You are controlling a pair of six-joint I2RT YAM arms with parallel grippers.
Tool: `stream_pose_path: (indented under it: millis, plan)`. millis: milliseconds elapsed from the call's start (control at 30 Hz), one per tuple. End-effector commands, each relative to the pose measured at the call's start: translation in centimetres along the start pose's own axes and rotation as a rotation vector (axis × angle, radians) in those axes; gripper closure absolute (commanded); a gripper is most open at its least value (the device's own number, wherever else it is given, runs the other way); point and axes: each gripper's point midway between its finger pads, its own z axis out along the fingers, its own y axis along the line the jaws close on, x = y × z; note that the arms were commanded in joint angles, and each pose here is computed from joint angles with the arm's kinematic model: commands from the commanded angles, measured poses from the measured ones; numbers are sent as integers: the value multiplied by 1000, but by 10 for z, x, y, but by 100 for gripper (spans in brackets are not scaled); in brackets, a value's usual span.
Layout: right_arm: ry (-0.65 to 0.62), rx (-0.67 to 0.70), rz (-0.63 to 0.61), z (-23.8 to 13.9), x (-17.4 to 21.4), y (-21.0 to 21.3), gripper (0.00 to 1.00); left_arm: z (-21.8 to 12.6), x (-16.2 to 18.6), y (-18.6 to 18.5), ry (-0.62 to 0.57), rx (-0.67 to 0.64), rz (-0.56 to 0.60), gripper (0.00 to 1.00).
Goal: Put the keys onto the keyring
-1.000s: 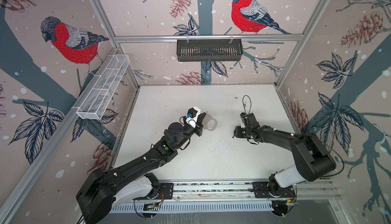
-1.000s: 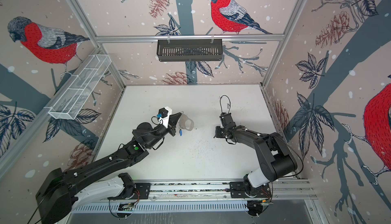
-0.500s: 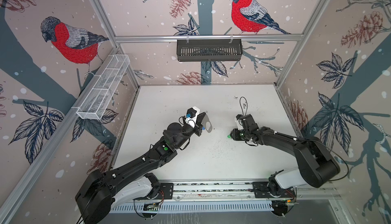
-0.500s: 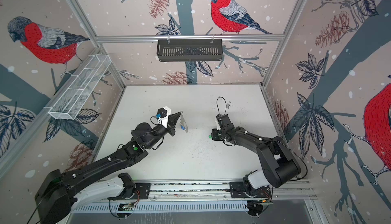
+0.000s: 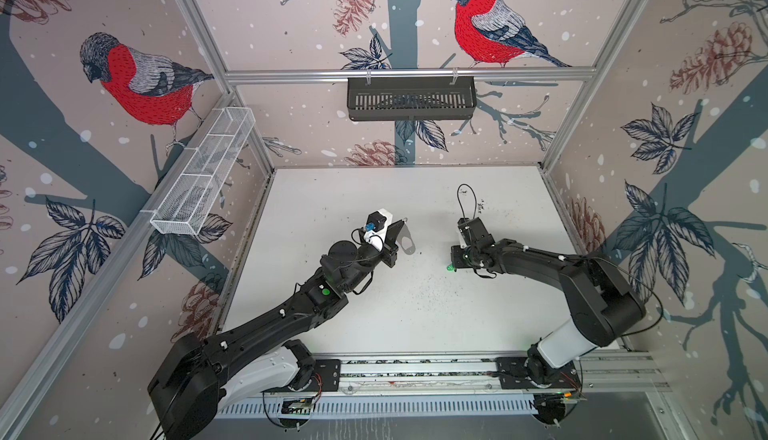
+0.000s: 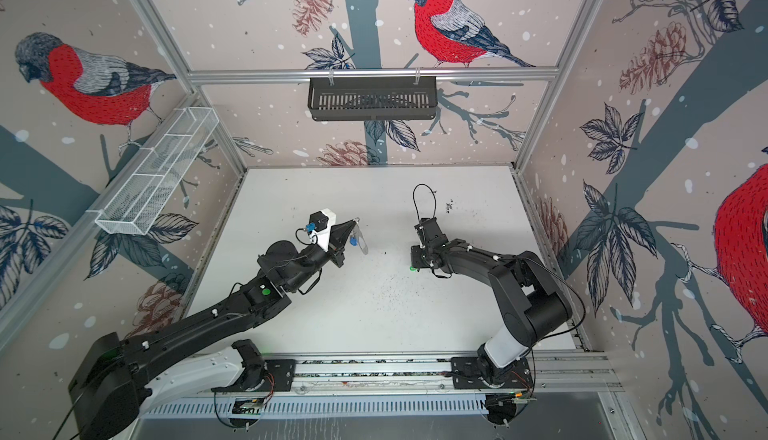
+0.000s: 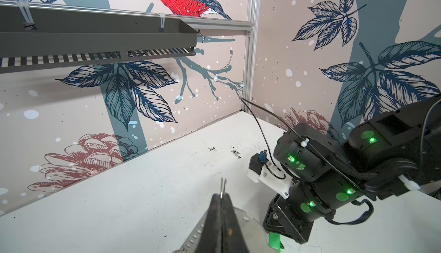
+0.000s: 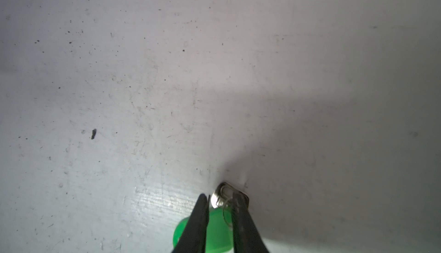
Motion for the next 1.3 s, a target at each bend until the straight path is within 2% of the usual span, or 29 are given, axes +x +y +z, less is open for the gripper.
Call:
stream_pose_path:
  millis: [0,200,400,733,1267]
  plan:
    - [7,93,-26,4,2,-9,78,0,-10,-1,-31,5,-4,100]
    - [10,183,-59,6,7,-12,78,-1,-9,-1,-29,5,-7,100]
    - [-11,215,-70,-1,4,-11,78,-2,-11,-2,-34,8,-9,100]
    - [-26,218,-68,-8,3,-12,76,-4,-12,-1,-37,6,-9,100]
    - [19,236,-59,6,17,-22,77,-10,-13,1,-44,-4,-13,100]
